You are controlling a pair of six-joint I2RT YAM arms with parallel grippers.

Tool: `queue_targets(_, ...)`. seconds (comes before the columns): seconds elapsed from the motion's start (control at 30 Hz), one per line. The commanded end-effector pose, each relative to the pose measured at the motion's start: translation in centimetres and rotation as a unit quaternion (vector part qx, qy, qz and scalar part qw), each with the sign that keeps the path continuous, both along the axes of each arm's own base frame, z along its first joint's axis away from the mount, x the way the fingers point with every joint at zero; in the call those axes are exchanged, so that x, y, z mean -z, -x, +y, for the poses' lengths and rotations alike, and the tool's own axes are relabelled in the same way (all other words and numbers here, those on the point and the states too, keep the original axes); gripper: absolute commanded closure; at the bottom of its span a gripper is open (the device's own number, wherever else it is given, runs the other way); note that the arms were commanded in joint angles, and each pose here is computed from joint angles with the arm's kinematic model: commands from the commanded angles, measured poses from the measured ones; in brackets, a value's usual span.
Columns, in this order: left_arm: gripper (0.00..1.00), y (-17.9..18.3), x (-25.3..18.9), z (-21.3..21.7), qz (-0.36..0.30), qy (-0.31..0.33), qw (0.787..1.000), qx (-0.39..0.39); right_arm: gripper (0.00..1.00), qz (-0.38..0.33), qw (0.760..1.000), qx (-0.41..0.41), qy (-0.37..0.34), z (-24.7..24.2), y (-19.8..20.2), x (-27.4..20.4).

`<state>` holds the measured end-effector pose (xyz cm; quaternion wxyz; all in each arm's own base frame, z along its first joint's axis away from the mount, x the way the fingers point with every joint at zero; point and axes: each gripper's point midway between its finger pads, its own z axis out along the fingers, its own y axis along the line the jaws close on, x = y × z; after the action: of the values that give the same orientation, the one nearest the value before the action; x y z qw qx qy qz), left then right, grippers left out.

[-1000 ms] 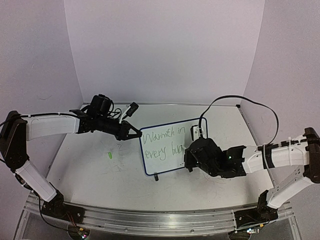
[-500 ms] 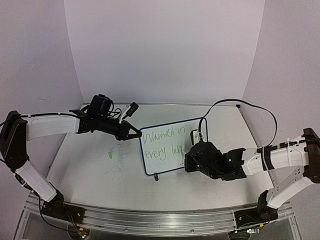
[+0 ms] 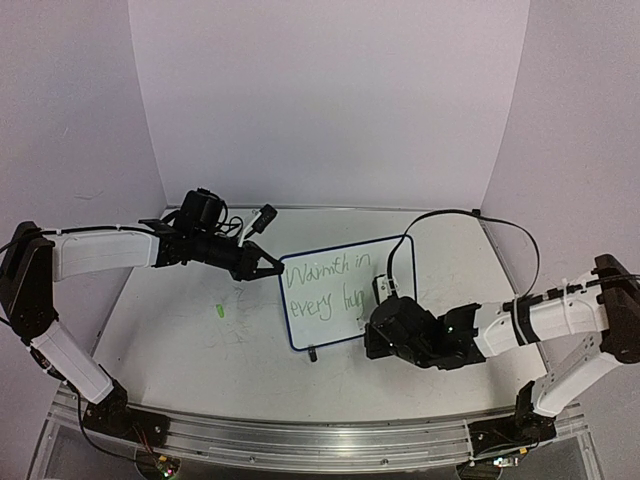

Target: Write a sentence on the whiteboard

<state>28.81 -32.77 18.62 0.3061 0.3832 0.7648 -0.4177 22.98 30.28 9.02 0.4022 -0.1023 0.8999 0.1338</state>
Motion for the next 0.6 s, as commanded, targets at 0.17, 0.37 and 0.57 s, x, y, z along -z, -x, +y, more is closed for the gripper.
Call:
queue_targets(0.17,1.00,-0.5,0.1,0.3,-0.038,-0.023,0.999,-0.002,1.00,-0.029,0.999,0.011,-0.031,0.4,-0.9,-2.9)
queue_targets(0.37,1.00,-0.5,0.1,0.3,-0.038,-0.023,0.999,-0.002,1.00,-0.021,0.999,0.026,-0.022,-2.0,-0.1,-2.3)
queue_targets(0.57,1.00,-0.6,0.3,0.3,-0.037,-0.024,0.999,-0.003,1.00,-0.033,0.998,0.044,-0.011,-2.4,-0.7,-2.4)
